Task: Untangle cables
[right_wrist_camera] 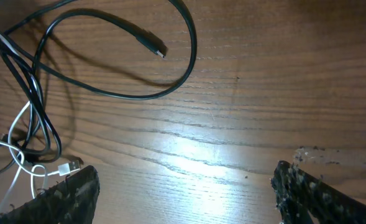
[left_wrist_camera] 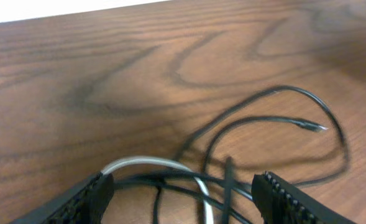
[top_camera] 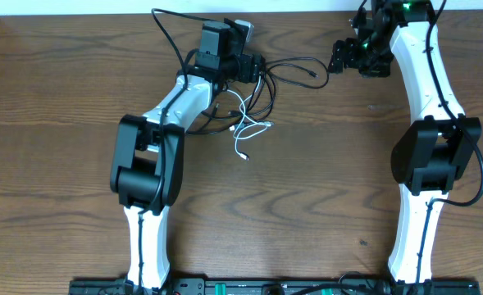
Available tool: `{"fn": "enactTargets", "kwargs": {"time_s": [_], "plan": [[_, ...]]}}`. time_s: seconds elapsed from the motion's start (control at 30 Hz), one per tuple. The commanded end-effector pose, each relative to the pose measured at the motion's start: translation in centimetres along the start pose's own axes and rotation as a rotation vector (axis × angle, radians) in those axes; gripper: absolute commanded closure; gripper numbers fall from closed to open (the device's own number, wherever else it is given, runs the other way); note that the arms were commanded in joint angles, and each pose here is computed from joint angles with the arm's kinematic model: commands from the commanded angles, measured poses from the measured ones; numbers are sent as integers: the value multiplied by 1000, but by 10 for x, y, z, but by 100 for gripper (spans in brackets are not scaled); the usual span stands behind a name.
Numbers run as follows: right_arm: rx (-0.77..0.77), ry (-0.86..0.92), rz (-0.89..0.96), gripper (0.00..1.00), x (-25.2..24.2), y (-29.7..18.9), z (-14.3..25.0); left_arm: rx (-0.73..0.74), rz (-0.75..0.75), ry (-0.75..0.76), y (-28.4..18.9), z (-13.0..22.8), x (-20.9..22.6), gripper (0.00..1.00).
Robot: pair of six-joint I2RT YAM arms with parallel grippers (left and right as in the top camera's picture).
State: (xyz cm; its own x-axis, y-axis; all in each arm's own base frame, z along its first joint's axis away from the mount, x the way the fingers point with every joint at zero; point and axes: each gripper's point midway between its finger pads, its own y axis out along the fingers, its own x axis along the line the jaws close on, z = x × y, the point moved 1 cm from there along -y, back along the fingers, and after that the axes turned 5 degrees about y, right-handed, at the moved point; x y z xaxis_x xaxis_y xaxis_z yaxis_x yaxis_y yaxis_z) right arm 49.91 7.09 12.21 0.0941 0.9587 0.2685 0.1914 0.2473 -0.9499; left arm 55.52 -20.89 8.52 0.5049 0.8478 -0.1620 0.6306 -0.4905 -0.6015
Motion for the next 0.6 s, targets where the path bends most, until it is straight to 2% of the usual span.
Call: {"fn": "enactTargets", "kwargs": {"time_s": [0.0, 0.07, 0.1, 0.2, 0.23, 0.37, 0.47, 0.57], "plan": [[21, -7, -6, 14, 0, 5, 3, -19, -42, 43, 13, 4, 13, 26], [24, -6, -5, 14, 0, 5, 4, -26, -42, 44, 14, 3, 13, 37], [24, -6, -5, 14, 0, 5, 4, -25, -41, 44, 14, 3, 13, 47], [23, -6, -5, 14, 0, 5, 4, -18, -32, 39, 14, 5, 10, 88], [23, -6, -5, 14, 0, 5, 4, -10, -28, 37, 14, 6, 9, 92], [26, -6, -6, 14, 0, 5, 5, -22, 27, 36, -10, -14, -6, 93], [35, -32, -56, 15, 9, 5, 6, -89, 47, 55, -55, -56, -23, 93], [51, -118, -216, 19, 38, 2, 11, -179, 99, 77, -111, -99, -48, 93]]}}
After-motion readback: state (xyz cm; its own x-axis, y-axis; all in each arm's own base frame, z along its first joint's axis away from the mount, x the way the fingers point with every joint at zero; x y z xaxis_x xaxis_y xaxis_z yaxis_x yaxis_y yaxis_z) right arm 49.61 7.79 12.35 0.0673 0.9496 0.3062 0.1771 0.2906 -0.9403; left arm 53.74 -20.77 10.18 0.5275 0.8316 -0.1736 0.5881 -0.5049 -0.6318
